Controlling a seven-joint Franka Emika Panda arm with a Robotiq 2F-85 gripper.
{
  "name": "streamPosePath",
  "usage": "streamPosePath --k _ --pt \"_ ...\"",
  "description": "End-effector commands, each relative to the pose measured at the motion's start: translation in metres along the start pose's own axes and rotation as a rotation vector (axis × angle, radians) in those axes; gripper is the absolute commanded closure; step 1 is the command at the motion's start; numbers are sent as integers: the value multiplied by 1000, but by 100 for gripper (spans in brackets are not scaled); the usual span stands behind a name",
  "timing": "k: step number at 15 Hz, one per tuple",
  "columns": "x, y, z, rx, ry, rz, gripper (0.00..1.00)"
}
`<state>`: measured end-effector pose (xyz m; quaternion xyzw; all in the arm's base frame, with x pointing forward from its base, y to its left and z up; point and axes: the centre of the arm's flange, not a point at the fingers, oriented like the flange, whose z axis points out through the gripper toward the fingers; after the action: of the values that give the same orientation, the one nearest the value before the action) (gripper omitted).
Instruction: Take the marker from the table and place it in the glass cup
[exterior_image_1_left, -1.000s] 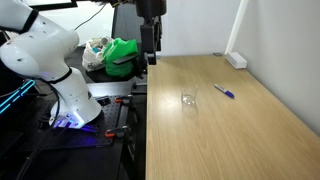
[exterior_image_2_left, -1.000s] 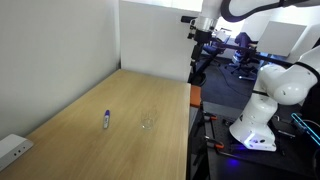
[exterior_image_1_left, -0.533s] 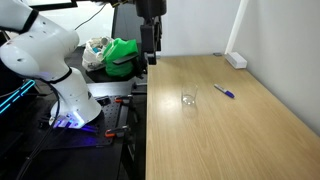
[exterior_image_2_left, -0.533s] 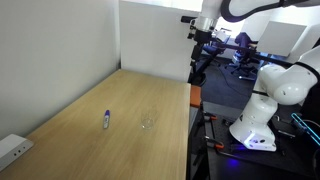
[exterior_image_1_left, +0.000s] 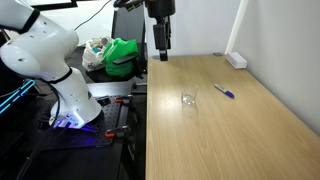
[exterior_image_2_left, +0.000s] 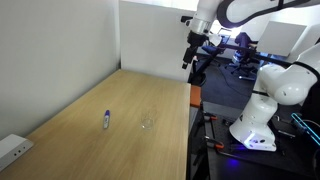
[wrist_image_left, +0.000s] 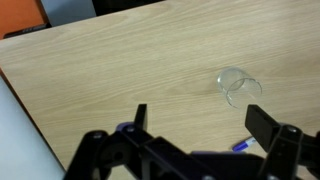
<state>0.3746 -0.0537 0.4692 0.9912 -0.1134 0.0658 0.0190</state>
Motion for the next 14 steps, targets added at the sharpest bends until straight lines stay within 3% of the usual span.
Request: streamPosePath --k 1,14 --pt "8 -22 11 8 36 30 0" --pt "27 -63 31 48 120 198 0"
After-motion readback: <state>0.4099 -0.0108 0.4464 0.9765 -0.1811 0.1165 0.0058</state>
